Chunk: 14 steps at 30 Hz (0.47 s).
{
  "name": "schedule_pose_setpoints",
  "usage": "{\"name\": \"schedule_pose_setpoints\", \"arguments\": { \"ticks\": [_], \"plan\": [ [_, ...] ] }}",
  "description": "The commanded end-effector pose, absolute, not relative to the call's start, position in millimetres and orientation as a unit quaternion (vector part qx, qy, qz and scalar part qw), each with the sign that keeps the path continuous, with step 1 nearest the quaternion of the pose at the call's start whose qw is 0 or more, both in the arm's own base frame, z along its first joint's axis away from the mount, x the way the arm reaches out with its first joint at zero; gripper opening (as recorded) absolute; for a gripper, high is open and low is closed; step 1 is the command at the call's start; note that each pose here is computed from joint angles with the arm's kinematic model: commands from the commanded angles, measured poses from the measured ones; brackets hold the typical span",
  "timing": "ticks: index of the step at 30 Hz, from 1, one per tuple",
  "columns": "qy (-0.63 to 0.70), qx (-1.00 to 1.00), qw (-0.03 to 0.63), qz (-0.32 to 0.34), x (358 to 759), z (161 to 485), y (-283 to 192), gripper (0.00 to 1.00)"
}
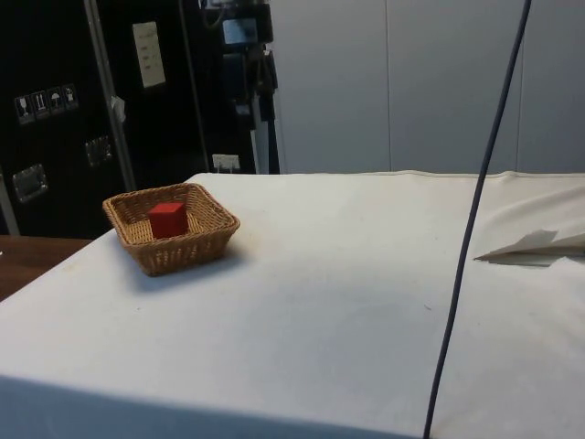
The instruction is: Pick up the cube and place it into the basket.
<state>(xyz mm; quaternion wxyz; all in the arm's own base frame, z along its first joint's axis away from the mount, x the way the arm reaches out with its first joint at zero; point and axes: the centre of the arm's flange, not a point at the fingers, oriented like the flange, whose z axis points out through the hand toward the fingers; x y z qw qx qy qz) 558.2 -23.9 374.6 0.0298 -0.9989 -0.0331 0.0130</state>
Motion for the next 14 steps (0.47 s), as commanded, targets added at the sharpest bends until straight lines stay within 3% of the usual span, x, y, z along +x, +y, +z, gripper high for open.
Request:
{"name": "schedule_pose_setpoints", "arguments": {
  "ticks": [1, 14],
  "plan": [
    [-0.029, -0.999, 0.019, 0.006, 555.8, 376.0, -24.2, 1.00],
    [-0.013, -1.000, 0.005, 0.008, 552.0, 375.4, -25.2, 1.00]
  ]
}}
